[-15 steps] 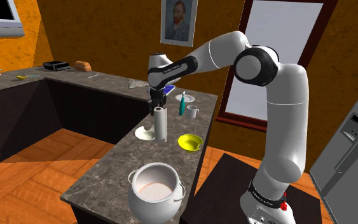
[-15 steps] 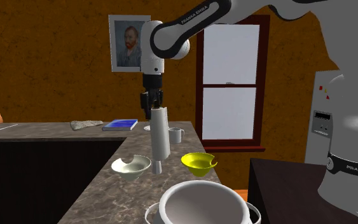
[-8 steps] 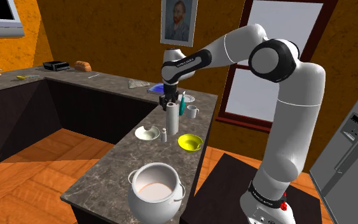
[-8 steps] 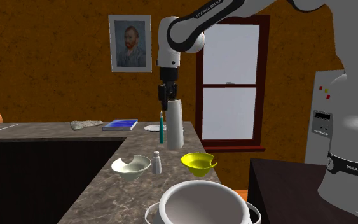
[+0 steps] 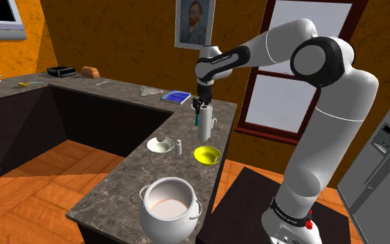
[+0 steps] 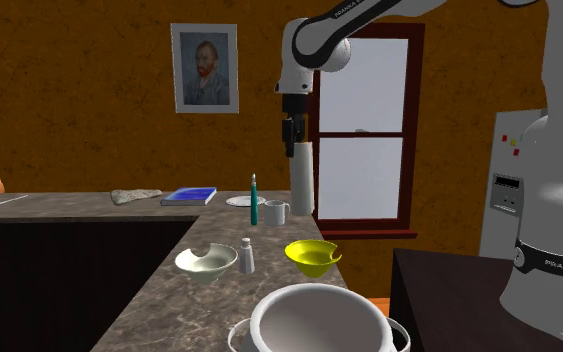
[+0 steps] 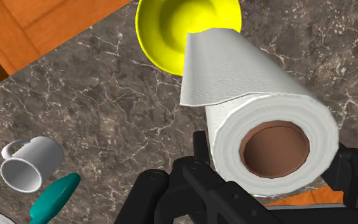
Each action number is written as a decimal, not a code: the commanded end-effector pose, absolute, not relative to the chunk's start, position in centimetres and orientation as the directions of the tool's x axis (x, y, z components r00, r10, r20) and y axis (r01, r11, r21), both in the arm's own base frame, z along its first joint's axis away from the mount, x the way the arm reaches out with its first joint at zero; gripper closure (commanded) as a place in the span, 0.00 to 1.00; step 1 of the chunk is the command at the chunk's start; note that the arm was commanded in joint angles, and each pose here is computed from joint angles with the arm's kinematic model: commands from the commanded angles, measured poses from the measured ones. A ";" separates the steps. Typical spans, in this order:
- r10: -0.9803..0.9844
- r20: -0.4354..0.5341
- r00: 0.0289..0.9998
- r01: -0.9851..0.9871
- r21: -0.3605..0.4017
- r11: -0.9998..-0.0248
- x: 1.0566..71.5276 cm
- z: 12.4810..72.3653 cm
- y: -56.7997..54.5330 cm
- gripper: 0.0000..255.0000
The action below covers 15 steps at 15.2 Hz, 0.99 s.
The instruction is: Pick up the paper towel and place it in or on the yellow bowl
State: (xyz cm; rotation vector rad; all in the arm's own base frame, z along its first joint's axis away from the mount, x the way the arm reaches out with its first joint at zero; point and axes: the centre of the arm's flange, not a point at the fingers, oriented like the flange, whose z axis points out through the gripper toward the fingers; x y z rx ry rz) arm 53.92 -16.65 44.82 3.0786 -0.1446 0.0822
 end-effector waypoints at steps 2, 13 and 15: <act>-0.091 0.056 0.994 -0.094 0.056 -0.994 51.4 45.8 -19.5 1.00; -0.091 0.056 0.994 -0.094 0.056 -0.994 49.4 42.6 -22.1 1.00; -0.091 0.056 0.994 -0.094 0.056 -0.994 49.4 41.6 -22.1 1.00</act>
